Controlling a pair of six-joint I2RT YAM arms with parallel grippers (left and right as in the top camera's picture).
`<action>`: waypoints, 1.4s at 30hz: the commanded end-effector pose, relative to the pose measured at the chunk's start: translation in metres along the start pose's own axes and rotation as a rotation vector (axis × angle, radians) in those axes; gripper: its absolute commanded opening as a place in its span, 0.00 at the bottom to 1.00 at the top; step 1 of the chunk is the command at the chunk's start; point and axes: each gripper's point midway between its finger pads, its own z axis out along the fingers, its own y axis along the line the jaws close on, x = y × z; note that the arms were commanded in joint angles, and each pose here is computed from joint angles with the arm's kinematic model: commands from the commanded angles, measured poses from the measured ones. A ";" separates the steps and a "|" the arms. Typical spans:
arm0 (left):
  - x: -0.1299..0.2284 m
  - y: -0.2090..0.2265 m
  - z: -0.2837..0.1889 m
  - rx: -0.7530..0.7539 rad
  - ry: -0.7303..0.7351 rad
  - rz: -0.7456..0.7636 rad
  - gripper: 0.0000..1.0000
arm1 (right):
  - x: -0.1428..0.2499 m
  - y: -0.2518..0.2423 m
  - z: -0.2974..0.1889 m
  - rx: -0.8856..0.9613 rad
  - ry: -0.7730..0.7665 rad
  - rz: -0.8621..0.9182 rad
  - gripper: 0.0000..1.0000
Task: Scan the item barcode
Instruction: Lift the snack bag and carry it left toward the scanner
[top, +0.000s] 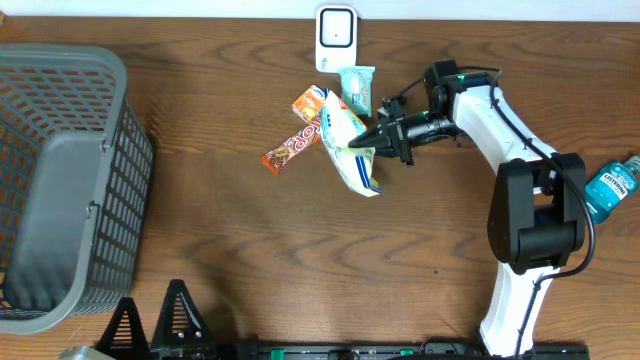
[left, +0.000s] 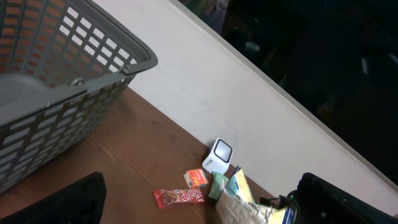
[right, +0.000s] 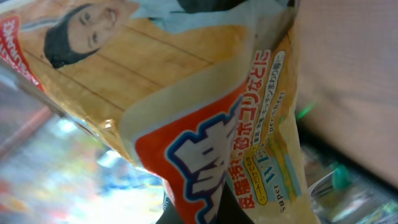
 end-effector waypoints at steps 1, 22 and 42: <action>0.000 0.000 -0.001 0.002 -0.006 0.001 0.98 | 0.006 0.005 0.002 -0.029 0.035 0.321 0.01; 0.000 0.000 -0.001 0.002 -0.006 0.001 0.98 | 0.011 0.041 -0.014 -0.209 0.138 0.142 0.01; 0.000 0.000 -0.001 0.002 -0.006 0.001 0.98 | 0.010 0.042 -0.012 -0.208 0.138 0.106 0.01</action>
